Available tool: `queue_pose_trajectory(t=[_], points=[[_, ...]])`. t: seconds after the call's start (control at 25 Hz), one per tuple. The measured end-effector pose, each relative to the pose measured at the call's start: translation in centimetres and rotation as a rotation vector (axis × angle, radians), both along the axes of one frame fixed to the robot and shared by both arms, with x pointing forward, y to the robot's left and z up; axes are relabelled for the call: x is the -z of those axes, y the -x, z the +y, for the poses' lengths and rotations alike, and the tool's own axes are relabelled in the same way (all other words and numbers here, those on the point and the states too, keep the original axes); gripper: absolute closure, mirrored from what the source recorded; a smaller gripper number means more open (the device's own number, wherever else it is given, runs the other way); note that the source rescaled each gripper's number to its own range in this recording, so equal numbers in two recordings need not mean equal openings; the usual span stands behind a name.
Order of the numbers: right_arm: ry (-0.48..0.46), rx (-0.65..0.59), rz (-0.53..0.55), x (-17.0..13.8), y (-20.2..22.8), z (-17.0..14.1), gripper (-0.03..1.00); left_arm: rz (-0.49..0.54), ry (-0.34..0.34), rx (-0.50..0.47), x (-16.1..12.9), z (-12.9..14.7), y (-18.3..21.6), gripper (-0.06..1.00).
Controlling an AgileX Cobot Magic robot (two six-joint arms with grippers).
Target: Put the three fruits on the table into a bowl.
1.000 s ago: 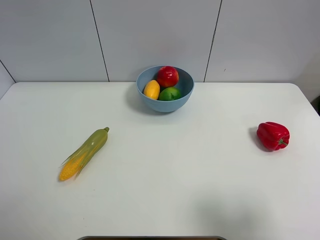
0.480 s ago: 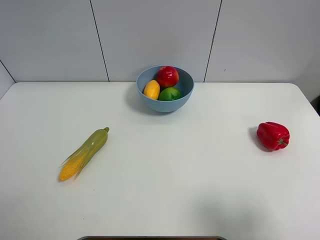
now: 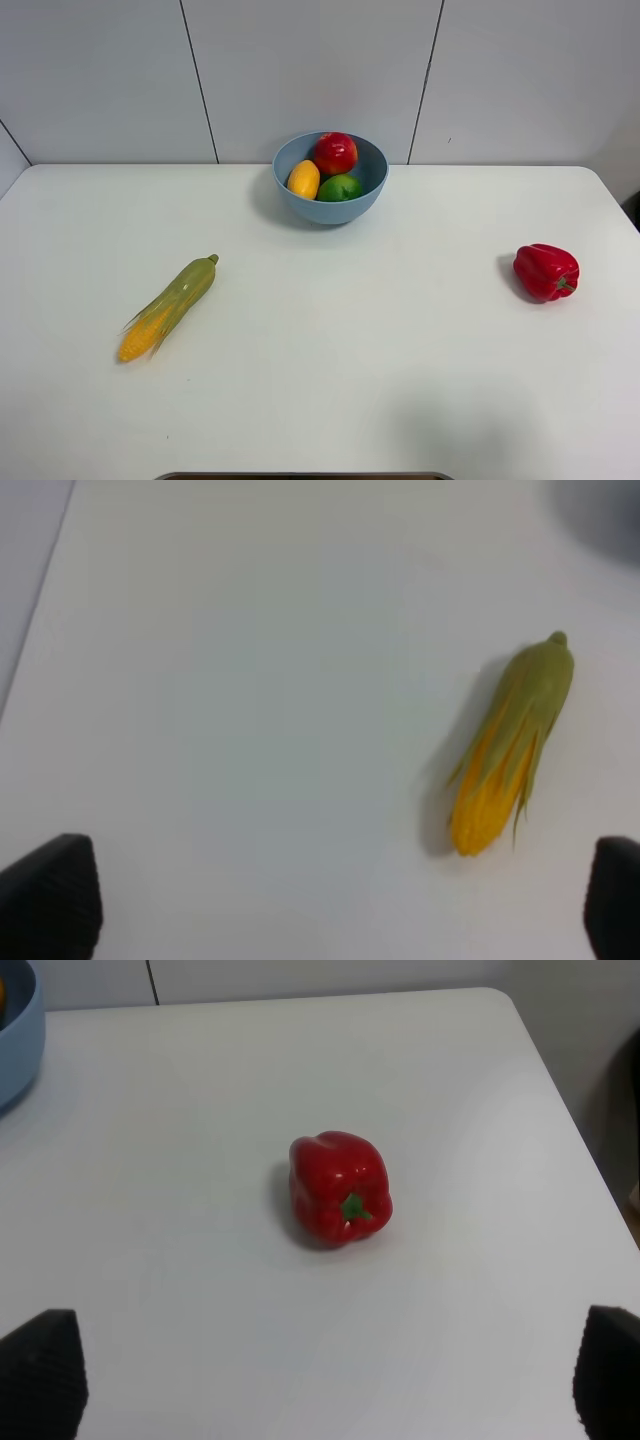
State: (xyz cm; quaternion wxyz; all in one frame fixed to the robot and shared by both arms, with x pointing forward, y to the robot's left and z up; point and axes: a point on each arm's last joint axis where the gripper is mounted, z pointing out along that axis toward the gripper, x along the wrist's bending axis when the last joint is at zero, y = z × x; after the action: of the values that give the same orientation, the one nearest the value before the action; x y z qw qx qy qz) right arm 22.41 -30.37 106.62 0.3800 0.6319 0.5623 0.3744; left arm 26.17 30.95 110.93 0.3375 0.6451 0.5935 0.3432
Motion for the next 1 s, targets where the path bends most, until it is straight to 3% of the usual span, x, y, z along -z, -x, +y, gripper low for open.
queue_pose_trajectory(t=[0.44, 1.0], points=[[0.000, 0.000, 0.000, 0.0, 0.0, 0.0, -0.03, -0.034, 0.072, -0.033, 6.2, 0.2, 1.4, -0.05], [0.000, 0.000, 0.000, 0.0, 0.0, 0.0, -0.03, -0.006, 0.072, -0.043, 7.4, 0.4, 2.0, -0.05]])
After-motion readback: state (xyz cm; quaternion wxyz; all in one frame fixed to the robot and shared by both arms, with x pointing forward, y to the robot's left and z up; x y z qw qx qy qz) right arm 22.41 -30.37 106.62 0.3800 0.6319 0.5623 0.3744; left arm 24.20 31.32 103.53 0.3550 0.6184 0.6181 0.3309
